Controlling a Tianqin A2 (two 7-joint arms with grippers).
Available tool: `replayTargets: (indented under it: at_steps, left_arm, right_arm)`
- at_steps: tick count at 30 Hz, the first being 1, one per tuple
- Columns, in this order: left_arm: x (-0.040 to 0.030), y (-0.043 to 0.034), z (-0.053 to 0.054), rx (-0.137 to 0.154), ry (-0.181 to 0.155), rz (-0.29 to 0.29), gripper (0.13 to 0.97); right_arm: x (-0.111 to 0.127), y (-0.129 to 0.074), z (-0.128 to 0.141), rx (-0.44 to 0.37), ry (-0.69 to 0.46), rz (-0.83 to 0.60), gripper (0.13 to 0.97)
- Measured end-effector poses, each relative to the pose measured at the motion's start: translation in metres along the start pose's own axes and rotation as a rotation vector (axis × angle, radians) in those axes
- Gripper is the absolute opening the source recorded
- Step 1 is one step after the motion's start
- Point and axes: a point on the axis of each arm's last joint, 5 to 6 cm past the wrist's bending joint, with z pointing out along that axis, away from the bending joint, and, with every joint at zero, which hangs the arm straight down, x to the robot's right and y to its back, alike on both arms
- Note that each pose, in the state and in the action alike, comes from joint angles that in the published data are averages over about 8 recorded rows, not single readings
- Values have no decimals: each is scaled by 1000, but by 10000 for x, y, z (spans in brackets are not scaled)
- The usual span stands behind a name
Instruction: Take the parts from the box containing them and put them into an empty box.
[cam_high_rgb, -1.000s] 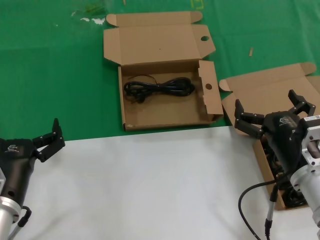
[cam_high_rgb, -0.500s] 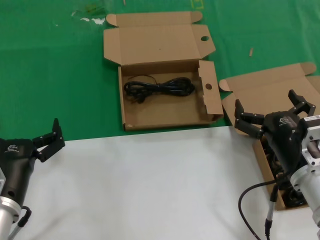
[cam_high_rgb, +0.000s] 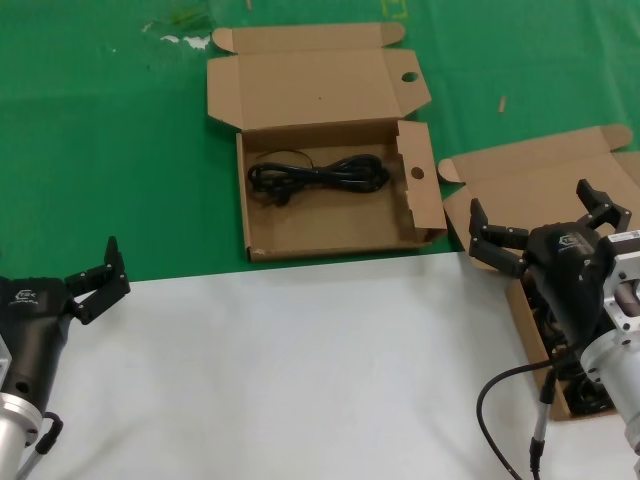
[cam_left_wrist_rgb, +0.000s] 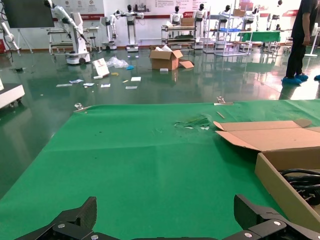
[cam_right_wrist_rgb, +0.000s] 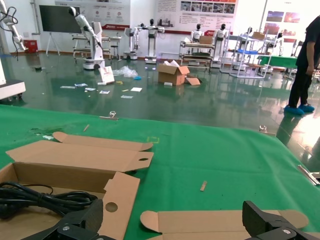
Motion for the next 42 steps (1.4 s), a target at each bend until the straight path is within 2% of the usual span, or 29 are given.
replayTargets:
  at_steps: [42]
  left_arm:
    - [0, 0, 0, 0, 0, 0, 966]
  right_arm:
    - [0, 0, 0, 0, 0, 0, 966]
